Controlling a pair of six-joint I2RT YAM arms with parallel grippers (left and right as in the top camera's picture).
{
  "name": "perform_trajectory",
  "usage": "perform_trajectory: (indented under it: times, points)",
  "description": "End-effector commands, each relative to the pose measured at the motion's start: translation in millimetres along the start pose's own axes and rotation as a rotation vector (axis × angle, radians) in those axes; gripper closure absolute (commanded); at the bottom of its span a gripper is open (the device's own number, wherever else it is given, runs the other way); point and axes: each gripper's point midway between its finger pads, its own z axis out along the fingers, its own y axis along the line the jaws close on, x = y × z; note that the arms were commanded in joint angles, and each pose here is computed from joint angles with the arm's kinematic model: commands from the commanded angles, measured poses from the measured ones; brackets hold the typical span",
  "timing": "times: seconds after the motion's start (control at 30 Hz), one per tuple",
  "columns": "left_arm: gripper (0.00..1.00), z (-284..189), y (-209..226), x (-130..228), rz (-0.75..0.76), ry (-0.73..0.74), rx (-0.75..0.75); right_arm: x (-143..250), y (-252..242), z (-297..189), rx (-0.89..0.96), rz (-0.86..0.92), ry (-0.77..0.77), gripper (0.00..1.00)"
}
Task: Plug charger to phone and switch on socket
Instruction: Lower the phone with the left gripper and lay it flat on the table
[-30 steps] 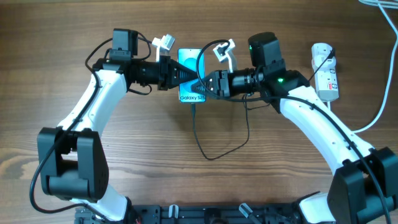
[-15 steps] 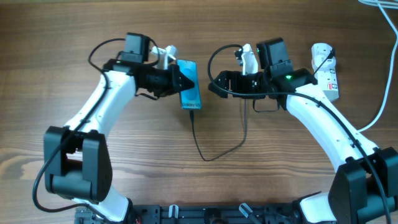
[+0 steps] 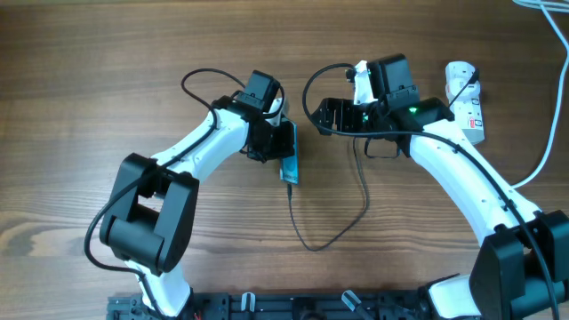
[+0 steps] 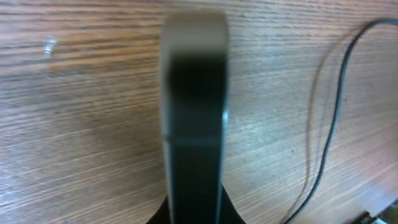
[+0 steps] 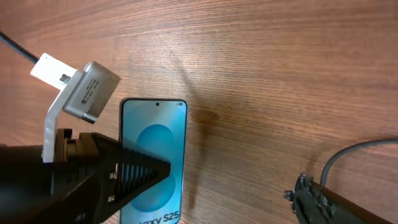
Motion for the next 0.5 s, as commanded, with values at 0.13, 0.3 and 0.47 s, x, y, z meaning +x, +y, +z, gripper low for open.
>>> perform_trajectory:
  times: [0.13,0.3,0.47]
  points:
    - [0.96,7.1,25.2,-6.4,-0.052,-0.035,-0.117,-21.4,-19.5,-1.5,0.100,0.185,-0.099,0.00]
    - [0.96,22.5,38.6,-1.7,-0.096,-0.005,-0.160,-32.9,-58.2,-12.1,0.268,0.271,-0.185,0.00]
    - [0.88,25.1,41.6,-8.2,-0.089,-0.031,-0.173,-32.3,-58.4,-12.0,0.269,0.271,-0.183,0.00]
